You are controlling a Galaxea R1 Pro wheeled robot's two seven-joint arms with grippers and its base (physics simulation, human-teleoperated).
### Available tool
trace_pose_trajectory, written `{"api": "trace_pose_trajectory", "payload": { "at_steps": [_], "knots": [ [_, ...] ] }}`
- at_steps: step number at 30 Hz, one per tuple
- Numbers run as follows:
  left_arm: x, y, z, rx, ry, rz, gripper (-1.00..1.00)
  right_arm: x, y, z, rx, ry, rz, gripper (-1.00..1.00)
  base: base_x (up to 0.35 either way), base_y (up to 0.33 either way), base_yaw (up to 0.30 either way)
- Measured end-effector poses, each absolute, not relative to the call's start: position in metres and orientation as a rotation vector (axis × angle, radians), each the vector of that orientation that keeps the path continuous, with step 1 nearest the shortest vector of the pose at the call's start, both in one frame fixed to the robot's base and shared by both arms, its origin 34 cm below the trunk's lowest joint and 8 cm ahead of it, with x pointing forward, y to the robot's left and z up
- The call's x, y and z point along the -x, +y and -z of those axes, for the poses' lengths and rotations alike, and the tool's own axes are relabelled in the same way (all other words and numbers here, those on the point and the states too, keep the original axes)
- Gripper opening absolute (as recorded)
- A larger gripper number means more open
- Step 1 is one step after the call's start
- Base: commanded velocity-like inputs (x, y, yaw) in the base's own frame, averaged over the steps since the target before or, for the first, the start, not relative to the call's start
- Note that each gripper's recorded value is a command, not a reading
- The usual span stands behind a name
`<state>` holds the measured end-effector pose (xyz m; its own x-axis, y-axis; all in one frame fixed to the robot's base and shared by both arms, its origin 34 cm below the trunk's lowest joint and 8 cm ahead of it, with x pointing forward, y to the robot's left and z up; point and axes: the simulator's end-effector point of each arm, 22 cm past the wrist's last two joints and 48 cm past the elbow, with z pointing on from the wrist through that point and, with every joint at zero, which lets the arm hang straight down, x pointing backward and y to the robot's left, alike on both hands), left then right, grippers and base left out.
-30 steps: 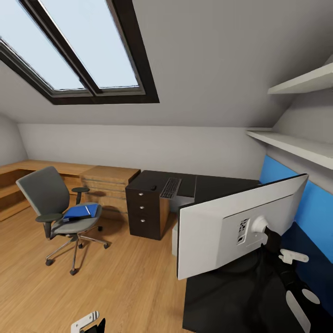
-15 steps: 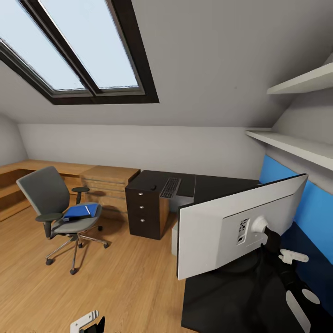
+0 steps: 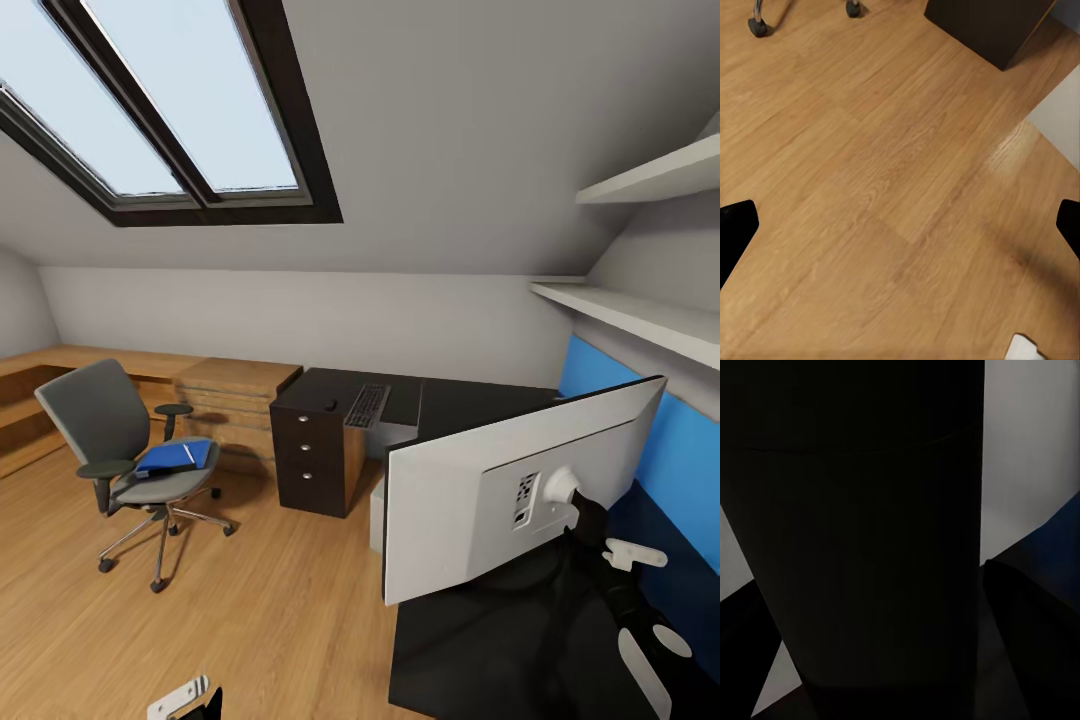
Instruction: In the bedroom, organize the workspace by keeping the computer under the desk, ensuring the monitor is on the desk, placing the keyboard on the desk next to the monitor, placing the mouse on the desk next to the keyboard, moving the folder from the swivel chair onto the desk next to the mouse, stacking the notebook on top of the folder with the pen on top of the notebook, and positioning the swivel chair next to the desk.
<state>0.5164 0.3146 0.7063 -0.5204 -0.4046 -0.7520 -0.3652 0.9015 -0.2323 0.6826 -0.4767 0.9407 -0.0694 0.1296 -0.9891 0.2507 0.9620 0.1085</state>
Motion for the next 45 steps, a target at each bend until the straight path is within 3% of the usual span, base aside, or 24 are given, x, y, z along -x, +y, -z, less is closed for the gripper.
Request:
{"api": "trace_pose_trajectory", "payload": {
  "at_steps": [45],
  "knots": [
    [-0.512,0.336,-0.706,0.604,2.153,0.025,1.0,-0.682,-0.477,-0.941,-0.293,1.645,0.103,-1.0,-0.031,-0.027,0.0]
  ]
}}
